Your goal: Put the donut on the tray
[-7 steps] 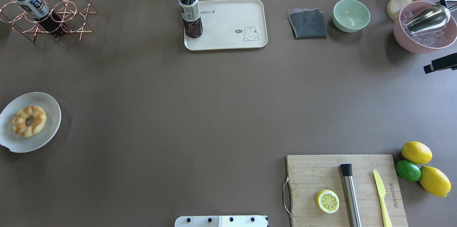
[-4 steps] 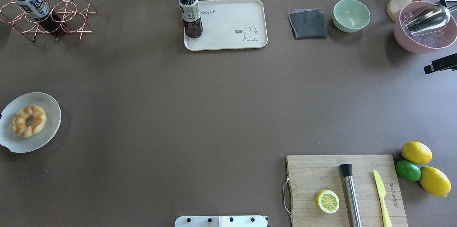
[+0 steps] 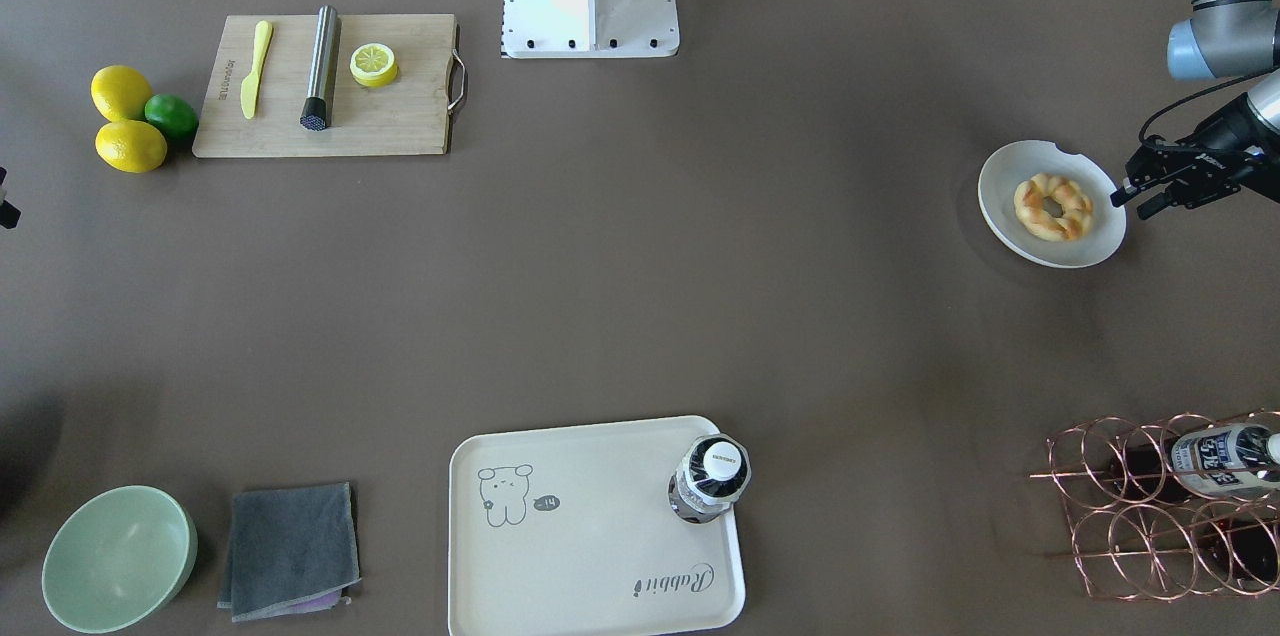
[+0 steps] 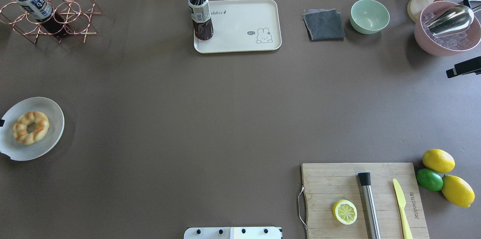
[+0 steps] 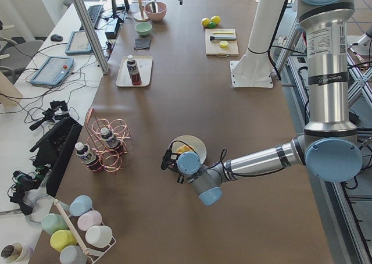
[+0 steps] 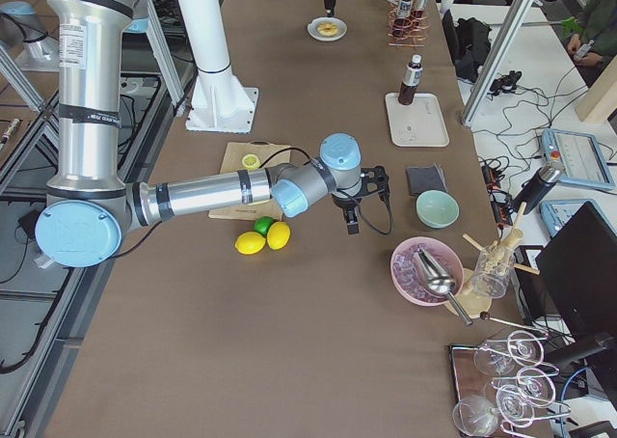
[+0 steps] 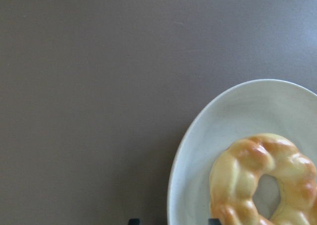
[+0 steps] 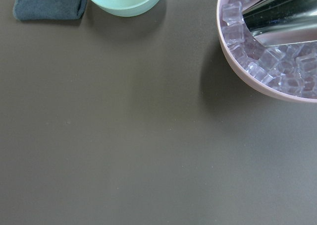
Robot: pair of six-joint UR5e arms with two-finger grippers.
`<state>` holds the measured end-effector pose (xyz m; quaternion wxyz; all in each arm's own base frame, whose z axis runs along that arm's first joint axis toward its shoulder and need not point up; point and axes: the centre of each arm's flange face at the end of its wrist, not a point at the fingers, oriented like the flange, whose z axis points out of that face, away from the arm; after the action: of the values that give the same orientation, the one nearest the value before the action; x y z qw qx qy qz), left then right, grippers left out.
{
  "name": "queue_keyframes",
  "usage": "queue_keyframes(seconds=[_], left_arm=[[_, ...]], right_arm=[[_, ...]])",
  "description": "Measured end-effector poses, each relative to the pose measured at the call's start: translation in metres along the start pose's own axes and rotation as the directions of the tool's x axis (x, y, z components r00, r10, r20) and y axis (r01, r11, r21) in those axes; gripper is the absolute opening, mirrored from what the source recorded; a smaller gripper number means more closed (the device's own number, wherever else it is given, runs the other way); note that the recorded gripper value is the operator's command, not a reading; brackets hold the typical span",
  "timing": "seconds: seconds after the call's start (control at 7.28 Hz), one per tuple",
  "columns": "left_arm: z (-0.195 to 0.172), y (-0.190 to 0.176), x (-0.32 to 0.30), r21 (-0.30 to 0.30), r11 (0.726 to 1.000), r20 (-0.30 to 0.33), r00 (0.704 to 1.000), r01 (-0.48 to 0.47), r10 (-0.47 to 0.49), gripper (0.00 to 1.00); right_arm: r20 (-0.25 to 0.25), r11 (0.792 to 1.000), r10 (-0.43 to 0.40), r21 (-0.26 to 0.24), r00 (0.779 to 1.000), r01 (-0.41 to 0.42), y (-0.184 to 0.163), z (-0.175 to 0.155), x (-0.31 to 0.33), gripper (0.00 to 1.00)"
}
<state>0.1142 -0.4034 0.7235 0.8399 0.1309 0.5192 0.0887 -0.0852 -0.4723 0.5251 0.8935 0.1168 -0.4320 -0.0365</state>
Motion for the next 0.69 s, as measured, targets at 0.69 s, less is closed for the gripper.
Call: queue_keyframes(seconds=[0.69], left_arm=[[0.01,0.0024,0.0025,-0.009,1.0,0.011,1.0,-0.012,0.012,0.19]], right_arm=[[-0.004,1.0,0.008,-0.007,1.0,-0.008,0.0049,0.0015,0.0042,1.0]])
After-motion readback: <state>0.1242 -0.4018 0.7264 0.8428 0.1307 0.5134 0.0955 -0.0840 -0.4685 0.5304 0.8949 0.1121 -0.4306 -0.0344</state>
